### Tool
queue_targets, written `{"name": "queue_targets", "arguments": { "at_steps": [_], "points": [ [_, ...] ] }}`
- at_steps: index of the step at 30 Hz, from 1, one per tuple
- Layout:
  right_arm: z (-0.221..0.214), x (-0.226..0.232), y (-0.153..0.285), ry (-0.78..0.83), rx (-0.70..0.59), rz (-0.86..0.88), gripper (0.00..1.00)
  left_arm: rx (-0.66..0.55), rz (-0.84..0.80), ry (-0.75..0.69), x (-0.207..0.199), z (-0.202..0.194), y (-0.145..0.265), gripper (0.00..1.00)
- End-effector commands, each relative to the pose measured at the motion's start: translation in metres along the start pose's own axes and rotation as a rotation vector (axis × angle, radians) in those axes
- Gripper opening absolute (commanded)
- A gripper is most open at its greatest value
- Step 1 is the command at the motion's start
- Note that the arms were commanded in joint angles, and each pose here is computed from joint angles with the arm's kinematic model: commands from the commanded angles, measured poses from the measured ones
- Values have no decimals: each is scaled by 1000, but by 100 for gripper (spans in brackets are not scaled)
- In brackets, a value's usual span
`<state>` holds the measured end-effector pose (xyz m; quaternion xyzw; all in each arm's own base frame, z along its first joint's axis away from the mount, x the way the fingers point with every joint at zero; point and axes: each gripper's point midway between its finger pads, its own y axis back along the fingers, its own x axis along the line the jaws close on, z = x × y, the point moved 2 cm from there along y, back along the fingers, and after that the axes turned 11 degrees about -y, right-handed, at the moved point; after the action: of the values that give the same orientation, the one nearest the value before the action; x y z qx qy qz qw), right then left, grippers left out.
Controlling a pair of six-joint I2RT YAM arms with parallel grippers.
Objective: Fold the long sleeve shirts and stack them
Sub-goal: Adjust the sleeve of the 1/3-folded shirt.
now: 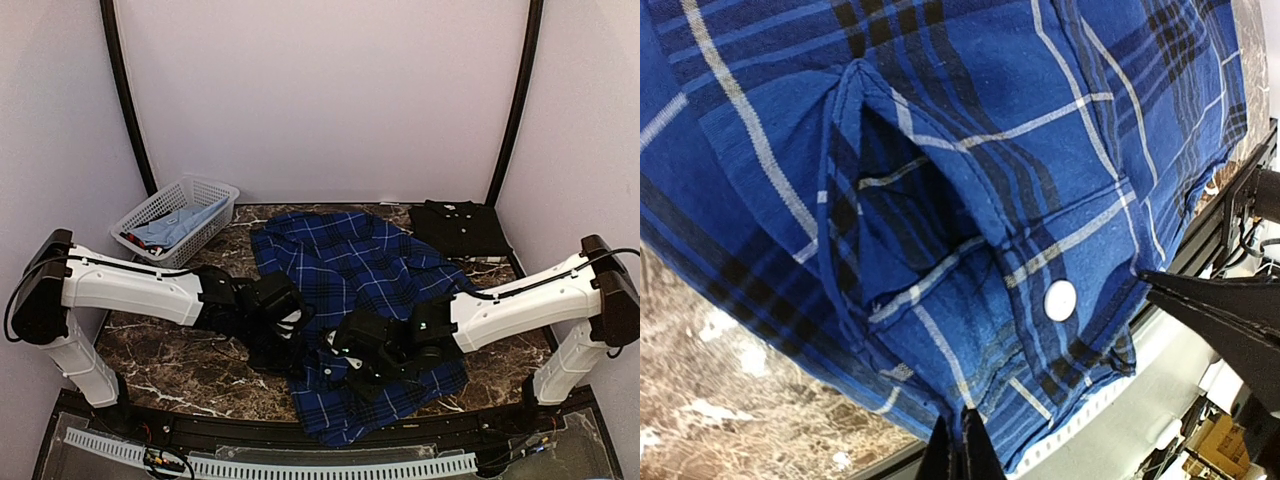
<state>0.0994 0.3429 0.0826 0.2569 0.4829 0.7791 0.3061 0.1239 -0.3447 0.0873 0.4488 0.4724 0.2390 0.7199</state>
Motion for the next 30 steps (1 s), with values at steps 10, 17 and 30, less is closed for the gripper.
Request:
{"name": "queue_targets", "arguments": {
  "at_steps": [10, 17, 30],
  "points": [
    [-11, 7, 19, -38, -12, 94, 0, 7, 6, 19, -14, -9, 8, 0],
    [-28, 15, 14, -50, 21, 141, 0, 34, 12, 35, -12, -21, 7, 0],
    [-13, 10, 37, -56, -49, 131, 30, -11, 54, -14, -15, -17, 27, 44]
  ]
}}
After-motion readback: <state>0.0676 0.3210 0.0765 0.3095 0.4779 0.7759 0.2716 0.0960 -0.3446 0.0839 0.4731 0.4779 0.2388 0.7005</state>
